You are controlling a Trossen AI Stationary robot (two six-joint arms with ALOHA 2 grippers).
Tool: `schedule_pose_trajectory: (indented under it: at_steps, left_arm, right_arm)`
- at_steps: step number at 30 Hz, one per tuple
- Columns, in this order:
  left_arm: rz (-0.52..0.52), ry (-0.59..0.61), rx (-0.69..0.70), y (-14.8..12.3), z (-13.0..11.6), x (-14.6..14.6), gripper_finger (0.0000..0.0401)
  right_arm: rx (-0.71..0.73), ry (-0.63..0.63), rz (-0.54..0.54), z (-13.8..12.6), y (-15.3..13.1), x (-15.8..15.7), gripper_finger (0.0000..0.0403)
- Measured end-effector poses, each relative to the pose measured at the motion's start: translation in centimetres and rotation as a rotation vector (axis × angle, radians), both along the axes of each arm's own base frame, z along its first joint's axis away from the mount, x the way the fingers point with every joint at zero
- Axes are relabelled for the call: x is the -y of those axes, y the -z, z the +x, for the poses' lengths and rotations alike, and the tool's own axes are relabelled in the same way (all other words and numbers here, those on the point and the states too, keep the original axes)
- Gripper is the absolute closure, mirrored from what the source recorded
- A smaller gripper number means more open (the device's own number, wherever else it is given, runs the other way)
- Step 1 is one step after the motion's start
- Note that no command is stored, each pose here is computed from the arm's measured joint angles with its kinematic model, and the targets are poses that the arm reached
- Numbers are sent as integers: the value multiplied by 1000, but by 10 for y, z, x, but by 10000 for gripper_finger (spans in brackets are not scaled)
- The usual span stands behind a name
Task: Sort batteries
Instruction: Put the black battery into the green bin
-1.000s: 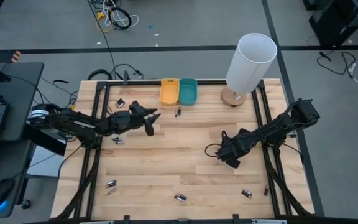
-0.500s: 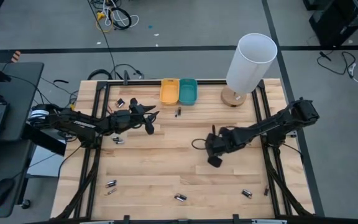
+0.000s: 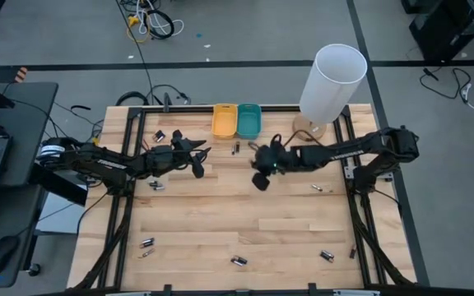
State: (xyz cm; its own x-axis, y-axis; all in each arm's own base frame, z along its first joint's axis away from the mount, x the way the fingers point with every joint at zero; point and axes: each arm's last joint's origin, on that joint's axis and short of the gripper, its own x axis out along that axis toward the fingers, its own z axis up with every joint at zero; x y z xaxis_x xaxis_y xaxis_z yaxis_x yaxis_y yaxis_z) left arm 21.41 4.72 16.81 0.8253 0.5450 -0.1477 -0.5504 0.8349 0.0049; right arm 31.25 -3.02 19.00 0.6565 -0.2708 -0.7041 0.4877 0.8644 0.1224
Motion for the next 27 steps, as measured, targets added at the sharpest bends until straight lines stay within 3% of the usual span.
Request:
schedule_pose_trajectory:
  at_steps: [14,21,27]
  left_arm:
    - [-25,19,14,0,0,1,236]
    - [-47,18,37,-1,0,1,236]
    - [-45,19,31,0,0,1,236]
  right_arm:
    - [138,124,-102,1,-12,70,369]
    - [125,161,-113,18,-12,109,368]
    - [62,196,-121,37,7,142,367]
